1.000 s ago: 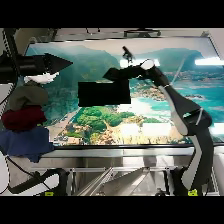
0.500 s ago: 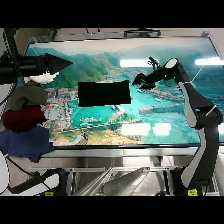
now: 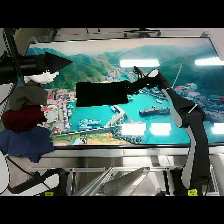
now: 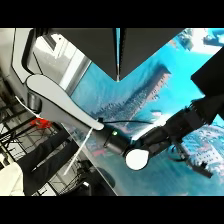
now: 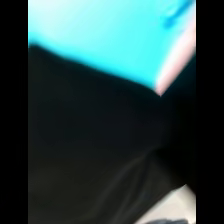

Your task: Fold the shirts.

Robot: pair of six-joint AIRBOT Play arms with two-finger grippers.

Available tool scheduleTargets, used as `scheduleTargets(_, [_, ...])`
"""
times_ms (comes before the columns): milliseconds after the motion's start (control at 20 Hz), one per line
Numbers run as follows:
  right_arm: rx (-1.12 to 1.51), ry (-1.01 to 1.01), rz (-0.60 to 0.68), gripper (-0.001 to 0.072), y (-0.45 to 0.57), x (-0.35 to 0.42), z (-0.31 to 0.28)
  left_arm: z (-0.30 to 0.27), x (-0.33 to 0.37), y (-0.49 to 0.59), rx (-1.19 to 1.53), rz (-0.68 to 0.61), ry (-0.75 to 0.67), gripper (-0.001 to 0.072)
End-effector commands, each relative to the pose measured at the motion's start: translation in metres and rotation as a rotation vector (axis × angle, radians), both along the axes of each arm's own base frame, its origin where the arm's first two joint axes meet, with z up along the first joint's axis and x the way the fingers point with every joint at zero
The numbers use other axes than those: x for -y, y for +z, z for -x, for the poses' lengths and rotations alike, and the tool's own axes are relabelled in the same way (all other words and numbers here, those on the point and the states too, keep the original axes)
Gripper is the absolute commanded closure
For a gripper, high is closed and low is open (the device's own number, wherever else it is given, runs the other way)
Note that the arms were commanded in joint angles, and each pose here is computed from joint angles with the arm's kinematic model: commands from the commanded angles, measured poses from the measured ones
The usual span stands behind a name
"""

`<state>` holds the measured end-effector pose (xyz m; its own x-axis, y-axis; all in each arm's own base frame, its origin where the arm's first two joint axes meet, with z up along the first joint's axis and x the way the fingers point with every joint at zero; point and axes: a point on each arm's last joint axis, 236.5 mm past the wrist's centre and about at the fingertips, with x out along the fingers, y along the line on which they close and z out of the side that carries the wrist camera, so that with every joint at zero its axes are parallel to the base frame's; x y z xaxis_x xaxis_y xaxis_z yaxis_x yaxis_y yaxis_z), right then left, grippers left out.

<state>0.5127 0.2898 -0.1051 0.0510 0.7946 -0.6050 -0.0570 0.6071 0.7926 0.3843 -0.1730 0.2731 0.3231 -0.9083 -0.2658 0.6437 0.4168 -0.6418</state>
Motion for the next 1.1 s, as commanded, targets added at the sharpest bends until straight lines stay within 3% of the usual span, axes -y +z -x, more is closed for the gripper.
scheduleTargets(0, [0.044,-0.035,-0.145,0.0685,0.035,-0.024,-0.011,0.006,0.001,-0.002,-0.009,-0.006,-0.025,0.068])
scheduleTargets(200, [0.139,-0.134,-0.091,0.0688,0.097,0.026,-0.039,0.008,0.002,-0.002,-0.013,-0.006,-0.033,0.068])
scheduleTargets(500, [0.152,-0.501,0.241,0.0689,0.166,0.263,-0.038,0.01,0.002,-0.003,-0.018,-0.008,-0.041,0.068])
scheduleTargets(800, [0.008,-0.983,0.461,0.0689,0.145,0.483,0.096,0.01,0.002,-0.003,-0.018,-0.008,-0.041,0.068])
scheduleTargets(1050, [-0.178,-1.374,0.463,0.0688,0.061,0.548,0.226,0.01,0.002,-0.003,-0.017,-0.007,-0.04,0.068])
